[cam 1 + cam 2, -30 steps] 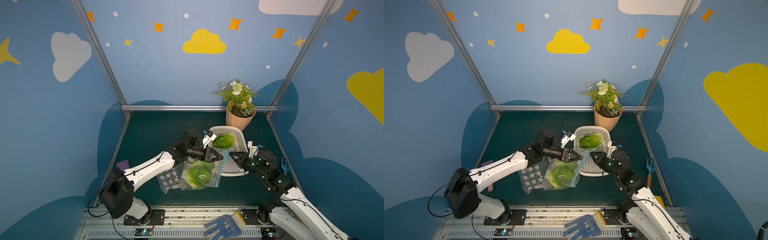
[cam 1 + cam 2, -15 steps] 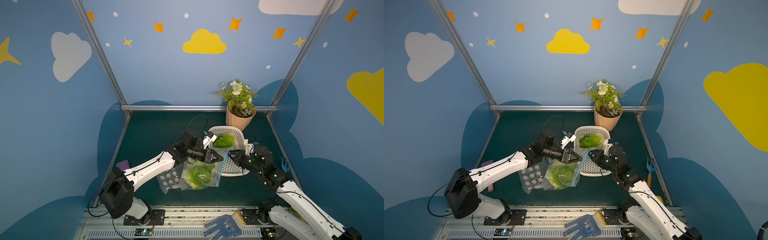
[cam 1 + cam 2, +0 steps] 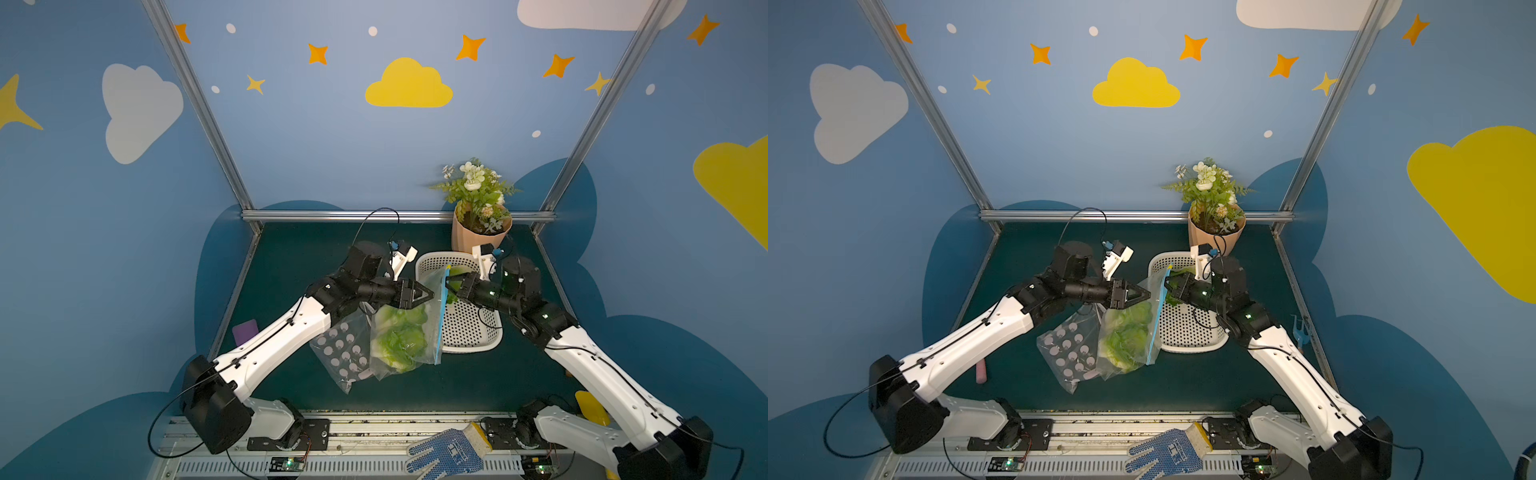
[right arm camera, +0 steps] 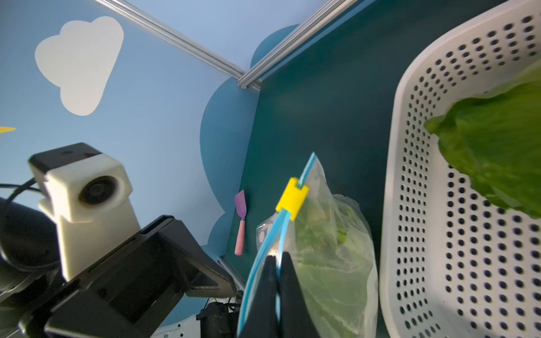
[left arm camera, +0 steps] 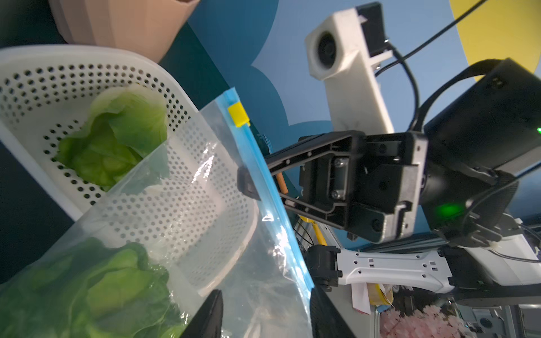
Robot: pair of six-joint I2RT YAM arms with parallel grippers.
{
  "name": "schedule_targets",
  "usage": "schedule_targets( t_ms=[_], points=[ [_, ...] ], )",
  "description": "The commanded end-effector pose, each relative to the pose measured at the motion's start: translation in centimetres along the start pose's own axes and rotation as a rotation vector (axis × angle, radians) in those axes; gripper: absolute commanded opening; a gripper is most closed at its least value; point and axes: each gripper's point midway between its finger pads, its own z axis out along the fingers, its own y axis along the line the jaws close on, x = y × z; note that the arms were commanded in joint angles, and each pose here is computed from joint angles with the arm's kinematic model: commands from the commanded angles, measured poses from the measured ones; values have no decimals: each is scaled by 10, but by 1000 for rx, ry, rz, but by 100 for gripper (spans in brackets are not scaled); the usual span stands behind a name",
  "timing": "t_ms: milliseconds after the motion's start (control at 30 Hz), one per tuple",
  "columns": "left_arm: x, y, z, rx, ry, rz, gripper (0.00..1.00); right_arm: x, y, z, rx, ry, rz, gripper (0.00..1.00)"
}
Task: Open the zip-top bag and take out the chinese cabbages
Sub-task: Open the zipper of the food storage bag at the center of the board.
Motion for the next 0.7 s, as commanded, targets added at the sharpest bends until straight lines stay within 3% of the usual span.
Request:
schedule_targets(
  t_ms=[0,200,400,667],
  points=[
    [-9,2,-13,-53,-49,35,51,-6,25,8,-80,35,-91,0],
    [-18,3,-16,-83,-84,3,50,-5,50,27,-119,87,-167,0],
    [-32,24,-19,-198,-166,-45,51,5,68,41,-149,130,-234,0],
    [-31,38,-17,-260,-161,-95,49,12,81,47,-162,152,-284,0]
  ],
)
